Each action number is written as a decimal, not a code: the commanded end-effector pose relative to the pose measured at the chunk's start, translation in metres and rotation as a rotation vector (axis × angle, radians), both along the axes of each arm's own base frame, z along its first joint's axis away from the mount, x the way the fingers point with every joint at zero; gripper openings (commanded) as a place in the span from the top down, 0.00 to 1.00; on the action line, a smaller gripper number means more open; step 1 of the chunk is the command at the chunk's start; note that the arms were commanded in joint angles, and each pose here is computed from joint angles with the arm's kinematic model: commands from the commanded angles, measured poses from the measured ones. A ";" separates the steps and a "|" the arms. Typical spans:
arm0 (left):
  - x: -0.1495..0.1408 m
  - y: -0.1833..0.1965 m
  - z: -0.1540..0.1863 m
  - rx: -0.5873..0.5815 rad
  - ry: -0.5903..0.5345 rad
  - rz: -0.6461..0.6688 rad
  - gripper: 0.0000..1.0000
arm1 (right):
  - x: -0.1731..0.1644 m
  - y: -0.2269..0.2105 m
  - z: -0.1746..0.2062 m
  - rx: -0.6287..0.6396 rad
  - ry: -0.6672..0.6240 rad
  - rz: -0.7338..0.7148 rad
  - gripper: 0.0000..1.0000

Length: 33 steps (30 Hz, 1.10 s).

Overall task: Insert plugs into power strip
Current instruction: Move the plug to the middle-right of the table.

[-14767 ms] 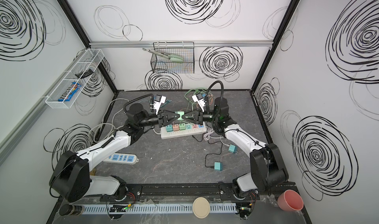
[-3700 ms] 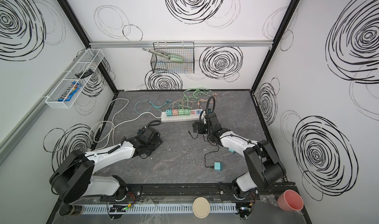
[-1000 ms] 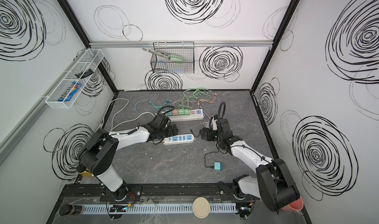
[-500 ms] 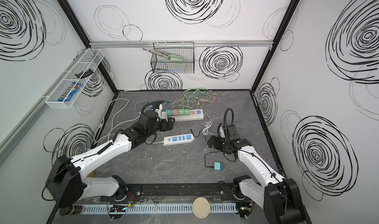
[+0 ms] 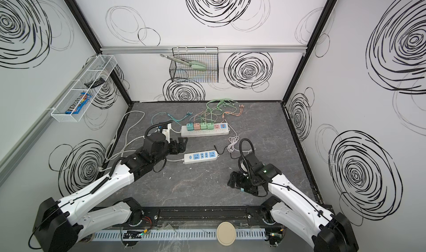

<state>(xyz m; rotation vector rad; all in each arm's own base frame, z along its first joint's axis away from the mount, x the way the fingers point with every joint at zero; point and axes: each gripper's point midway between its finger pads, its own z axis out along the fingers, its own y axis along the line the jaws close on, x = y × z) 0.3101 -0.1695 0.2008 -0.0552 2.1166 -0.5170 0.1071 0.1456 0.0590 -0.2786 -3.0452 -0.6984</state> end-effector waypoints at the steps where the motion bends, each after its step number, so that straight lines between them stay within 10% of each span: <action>1: 0.002 0.011 0.009 -0.051 -0.051 0.051 0.04 | -0.020 -0.006 -0.007 -0.044 0.087 -0.059 0.03; 15: -0.001 0.054 -0.008 -0.160 -0.020 0.153 0.04 | 0.053 0.020 -0.026 -0.010 -0.192 -0.011 0.03; 33: 0.007 0.038 -0.020 -0.149 0.051 0.012 0.04 | 0.137 0.054 -0.016 0.010 -0.231 0.030 0.03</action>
